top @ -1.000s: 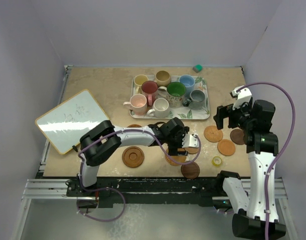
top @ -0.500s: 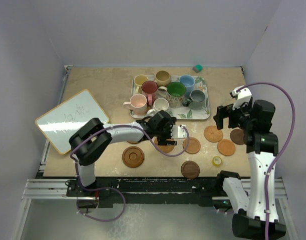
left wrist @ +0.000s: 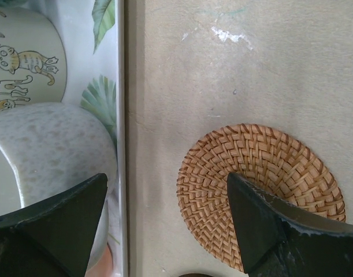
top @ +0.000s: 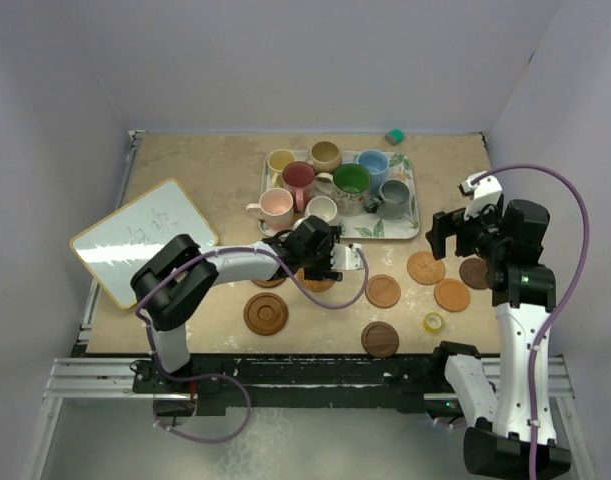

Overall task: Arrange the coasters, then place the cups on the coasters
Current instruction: Move the coaster to the center of the board.

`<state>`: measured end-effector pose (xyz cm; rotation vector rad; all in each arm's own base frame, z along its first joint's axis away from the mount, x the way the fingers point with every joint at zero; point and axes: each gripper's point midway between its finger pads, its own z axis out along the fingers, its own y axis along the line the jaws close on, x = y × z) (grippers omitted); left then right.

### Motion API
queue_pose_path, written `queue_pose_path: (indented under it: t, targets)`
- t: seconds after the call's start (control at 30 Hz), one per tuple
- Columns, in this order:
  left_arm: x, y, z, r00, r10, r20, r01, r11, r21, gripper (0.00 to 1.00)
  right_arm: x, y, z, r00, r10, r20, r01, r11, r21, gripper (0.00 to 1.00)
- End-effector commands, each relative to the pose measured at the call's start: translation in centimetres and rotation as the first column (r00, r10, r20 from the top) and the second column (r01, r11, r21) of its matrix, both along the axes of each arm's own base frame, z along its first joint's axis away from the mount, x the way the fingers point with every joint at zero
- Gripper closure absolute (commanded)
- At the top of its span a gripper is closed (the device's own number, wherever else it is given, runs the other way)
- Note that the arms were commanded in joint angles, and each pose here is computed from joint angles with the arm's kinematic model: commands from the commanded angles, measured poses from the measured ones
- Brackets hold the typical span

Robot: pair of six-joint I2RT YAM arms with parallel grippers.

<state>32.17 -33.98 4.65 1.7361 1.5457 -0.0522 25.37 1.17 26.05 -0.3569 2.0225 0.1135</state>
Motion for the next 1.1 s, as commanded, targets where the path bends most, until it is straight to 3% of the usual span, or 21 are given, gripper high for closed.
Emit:
queue_pose_path:
  t: [0.0,0.53,1.07]
  targets:
    - [1.2,2.8,-0.6,0.998,0.031,0.054,-0.036,0.995,0.094,0.19,0.2,0.2,0.7,0.999,0.018,0.037,-0.017,1.000,-0.010,0.00]
    - [2.5,1.9,0.1,0.996,0.049,0.080,-0.054,0.996,0.064,0.19,0.2,0.3,0.6,0.999,0.025,0.032,-0.024,1.000,-0.007,0.00]
    - [1.1,-0.8,8.2,0.999,0.050,0.013,-0.047,0.983,-0.179,0.18,0.5,0.1,0.0,1.000,0.025,0.013,-0.025,1.000,-0.016,0.00]
